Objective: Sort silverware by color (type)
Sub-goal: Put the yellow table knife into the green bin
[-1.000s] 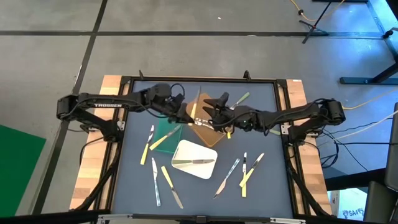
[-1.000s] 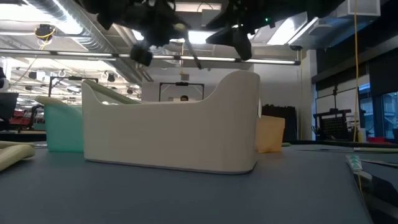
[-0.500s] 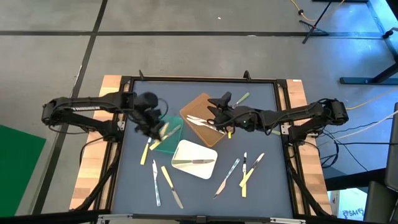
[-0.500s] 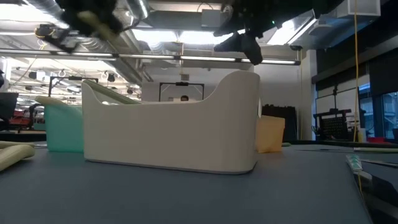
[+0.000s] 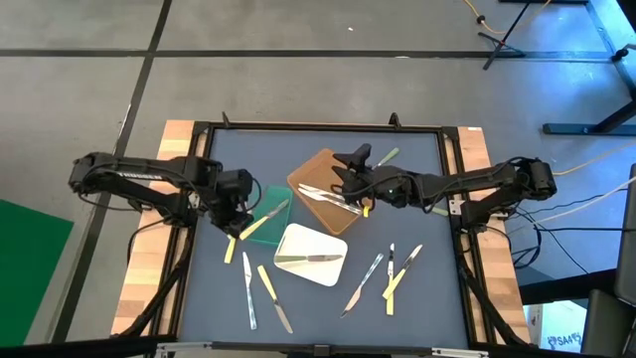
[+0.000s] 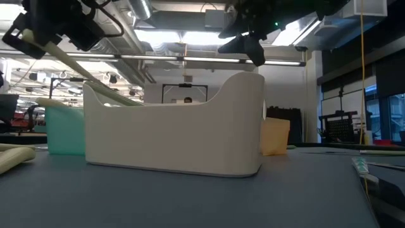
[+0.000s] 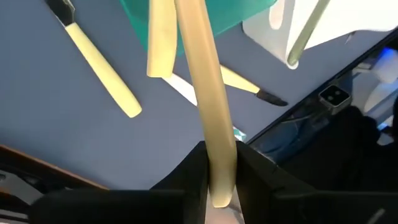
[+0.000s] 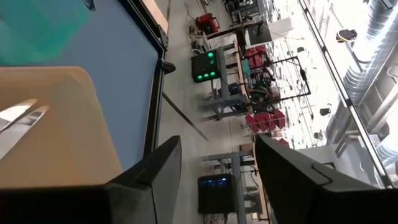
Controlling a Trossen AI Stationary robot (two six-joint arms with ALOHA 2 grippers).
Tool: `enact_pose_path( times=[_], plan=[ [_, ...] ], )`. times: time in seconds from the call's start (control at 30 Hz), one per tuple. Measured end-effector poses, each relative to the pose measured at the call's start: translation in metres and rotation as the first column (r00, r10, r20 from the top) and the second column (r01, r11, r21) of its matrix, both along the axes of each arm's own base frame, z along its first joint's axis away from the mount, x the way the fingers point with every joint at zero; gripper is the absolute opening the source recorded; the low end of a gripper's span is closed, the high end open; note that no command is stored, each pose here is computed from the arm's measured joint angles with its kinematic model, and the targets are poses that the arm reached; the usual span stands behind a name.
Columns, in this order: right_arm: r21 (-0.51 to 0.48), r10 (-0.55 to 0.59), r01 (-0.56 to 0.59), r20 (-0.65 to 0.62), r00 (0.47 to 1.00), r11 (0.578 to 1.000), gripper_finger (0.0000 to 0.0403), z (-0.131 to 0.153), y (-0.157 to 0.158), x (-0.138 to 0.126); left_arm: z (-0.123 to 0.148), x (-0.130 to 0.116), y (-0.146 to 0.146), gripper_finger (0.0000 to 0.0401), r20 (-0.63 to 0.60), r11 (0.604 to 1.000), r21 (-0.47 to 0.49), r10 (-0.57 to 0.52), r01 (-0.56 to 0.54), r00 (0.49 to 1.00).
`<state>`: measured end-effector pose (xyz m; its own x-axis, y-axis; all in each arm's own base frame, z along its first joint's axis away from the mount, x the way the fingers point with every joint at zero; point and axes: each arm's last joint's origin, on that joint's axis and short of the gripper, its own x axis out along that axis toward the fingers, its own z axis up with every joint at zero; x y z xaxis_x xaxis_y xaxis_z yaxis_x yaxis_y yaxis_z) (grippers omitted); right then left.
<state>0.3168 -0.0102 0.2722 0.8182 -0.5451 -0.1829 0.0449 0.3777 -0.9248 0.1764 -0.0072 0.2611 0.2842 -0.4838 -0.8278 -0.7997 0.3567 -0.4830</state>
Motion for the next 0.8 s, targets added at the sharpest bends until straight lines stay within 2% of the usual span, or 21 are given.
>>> enact_pose_path(
  times=[0.3,0.57,0.8],
  plan=[
    [0.001,0.002,-0.002,0.0,1.0,1.0,0.0198,0.0,0.0,0.0,-0.018,0.021,-0.012,0.0054,-0.035,0.992,-0.008,-0.128,0.128,0.991],
    [0.004,0.011,-0.011,0.001,1.0,1.0,0.0198,0.0,0.0,0.0,-0.035,0.032,-0.012,0.0055,-0.124,0.992,0.011,-0.121,0.124,0.985],
    [0.004,0.011,-0.011,0.001,1.0,1.0,0.0198,0.0,0.0,0.0,-0.045,0.04,-0.007,0.0056,-0.147,0.99,0.019,-0.133,0.137,0.98]
  ],
)
